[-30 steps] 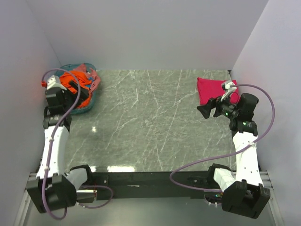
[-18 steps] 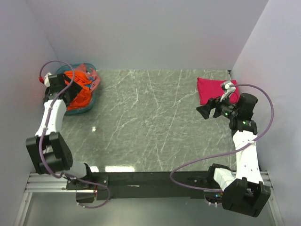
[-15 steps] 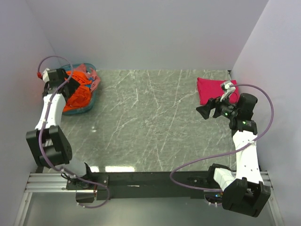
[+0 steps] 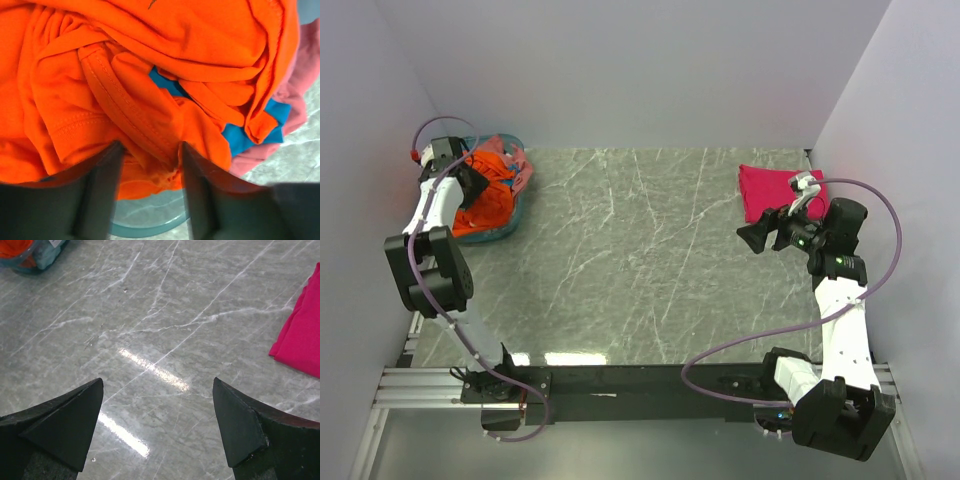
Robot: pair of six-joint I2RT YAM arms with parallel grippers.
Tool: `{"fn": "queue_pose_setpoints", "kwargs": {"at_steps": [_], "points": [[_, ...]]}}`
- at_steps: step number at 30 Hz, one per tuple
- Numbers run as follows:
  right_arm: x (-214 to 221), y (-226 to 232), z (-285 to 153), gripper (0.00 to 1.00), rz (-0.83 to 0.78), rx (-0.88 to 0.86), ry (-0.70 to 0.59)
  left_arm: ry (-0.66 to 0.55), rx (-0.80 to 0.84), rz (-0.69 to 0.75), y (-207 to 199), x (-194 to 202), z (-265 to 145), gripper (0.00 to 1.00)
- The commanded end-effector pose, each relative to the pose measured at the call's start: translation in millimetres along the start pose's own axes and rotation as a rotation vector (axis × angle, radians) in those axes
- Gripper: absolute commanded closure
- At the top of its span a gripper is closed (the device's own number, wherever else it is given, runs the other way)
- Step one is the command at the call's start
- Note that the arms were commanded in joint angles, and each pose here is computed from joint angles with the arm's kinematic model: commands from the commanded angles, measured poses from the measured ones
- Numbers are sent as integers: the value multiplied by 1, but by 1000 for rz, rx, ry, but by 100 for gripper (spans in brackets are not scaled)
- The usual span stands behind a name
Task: Fold and stack the t-shirts
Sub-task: Grab the tshirt from the pile, then move the tshirt to the center of the board
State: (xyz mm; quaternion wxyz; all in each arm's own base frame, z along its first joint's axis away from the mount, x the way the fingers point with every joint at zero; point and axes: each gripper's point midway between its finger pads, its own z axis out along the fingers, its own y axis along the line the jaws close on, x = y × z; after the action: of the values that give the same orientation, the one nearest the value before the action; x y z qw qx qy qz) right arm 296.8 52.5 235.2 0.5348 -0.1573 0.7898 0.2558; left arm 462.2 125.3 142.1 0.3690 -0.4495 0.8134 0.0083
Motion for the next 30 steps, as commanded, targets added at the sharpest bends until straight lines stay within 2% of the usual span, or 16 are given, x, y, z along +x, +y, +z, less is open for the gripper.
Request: {"fn": "queue_pose_setpoints", "kwargs": {"at_steps": [1, 2, 3, 4, 5, 6, 9, 15, 20, 22, 24, 27, 30], "points": [[-17, 5, -2, 5, -31, -14, -34, -58, 29, -7, -13, -25, -7, 49], [-17, 5, -2, 5, -29, -15, -33, -65, 33, -7, -15, -27, -7, 55], [-16, 5, -1, 5, -27, -17, -32, -84, 42, -8, -18, -34, -12, 72], [-16, 5, -1, 5, -27, -17, -33, -94, 50, -8, -20, -38, -16, 84], [-16, 5, -2, 5, -28, -15, -34, -104, 59, -8, -23, -42, -21, 94], [-16, 5, -2, 5, -30, -15, -36, -115, 69, -2, -25, -45, -27, 100], [-15, 4, -1, 5, -28, -15, -34, -225, 174, 10, -41, -69, -81, 100], [-13, 2, 0, 5, -25, -10, -26, -366, 532, 47, -92, -92, -196, 100], [-12, 1, 0, 5, -31, -1, -26, -530, 934, 63, -128, -107, -342, 100], [-13, 0, 0, 5, -31, 1, -25, -589, 1055, 55, -130, -111, -398, 100], [-13, 0, 0, 5, -35, 4, -26, -613, 1191, 63, -138, -109, -447, 100], [-14, -1, -1, 5, -41, 12, -28, -595, 1344, 76, -147, -100, -497, 100], [-14, -1, -2, 5, -46, 17, -27, -558, 1446, 80, -156, -88, -524, 100]]}}
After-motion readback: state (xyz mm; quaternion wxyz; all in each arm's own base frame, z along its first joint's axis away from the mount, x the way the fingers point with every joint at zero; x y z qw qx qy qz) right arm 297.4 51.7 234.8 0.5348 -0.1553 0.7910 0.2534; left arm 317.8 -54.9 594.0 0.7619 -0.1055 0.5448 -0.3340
